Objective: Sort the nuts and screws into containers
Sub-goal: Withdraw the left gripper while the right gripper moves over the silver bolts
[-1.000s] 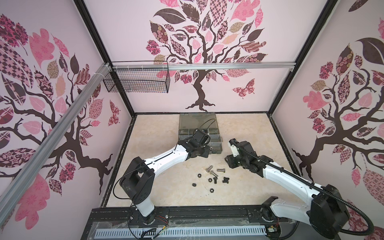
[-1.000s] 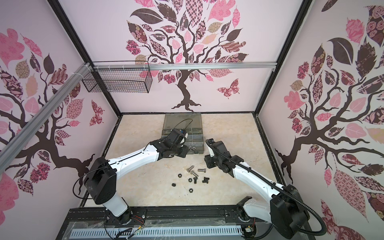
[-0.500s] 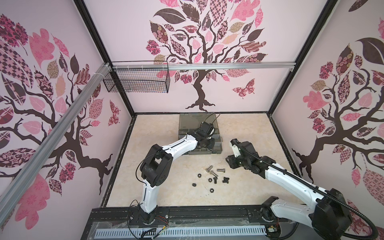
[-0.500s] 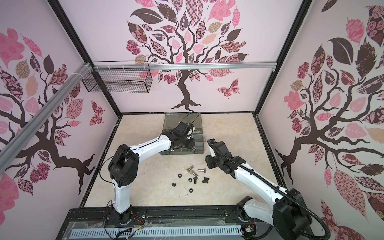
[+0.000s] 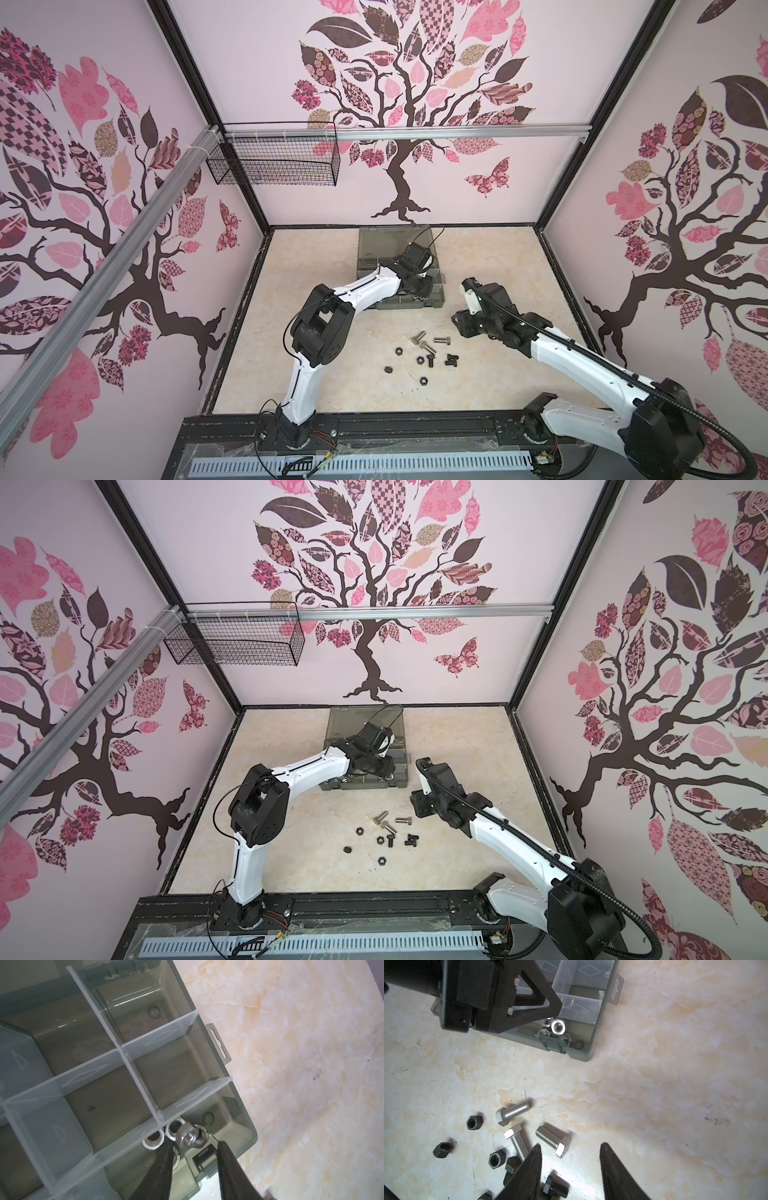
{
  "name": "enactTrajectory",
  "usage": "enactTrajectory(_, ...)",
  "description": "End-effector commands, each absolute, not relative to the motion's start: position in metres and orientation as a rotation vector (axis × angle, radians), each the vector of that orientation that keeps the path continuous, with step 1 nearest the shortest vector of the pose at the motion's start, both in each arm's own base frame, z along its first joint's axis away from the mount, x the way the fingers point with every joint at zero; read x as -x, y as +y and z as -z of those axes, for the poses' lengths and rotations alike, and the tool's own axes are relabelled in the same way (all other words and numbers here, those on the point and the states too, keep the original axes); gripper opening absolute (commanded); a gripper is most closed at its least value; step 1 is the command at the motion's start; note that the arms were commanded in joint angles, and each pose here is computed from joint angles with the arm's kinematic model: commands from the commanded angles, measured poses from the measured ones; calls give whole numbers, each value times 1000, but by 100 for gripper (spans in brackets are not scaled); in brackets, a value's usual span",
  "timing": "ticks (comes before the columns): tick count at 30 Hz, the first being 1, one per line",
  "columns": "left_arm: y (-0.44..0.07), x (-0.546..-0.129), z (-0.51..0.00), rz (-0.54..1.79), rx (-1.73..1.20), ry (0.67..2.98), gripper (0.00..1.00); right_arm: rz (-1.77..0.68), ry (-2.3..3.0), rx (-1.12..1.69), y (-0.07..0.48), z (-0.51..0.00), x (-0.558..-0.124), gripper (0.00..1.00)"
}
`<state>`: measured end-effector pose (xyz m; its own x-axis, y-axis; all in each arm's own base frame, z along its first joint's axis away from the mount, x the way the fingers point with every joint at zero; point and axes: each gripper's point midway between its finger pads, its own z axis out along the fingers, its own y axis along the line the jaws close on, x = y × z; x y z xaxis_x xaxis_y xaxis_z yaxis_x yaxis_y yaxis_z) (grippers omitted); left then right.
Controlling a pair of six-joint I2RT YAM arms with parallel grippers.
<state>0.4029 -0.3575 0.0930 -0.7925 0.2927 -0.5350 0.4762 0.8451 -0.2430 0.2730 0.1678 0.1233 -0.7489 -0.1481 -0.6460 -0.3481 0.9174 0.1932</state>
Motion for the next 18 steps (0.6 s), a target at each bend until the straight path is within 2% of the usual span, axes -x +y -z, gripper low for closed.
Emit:
enactTrajectory(1,-364,-411,-99,529,-556,2513,43,-399,2411,349,164,-126,-268,48)
enactTrajectory(9,-339,-394,-136,525,-504,2444,45,-395,2404,356,165,-129,-269,49)
enactTrajectory(18,-249,-326,-153,482,-331,2406,46,-400,2401,385,171,-126,-277,49)
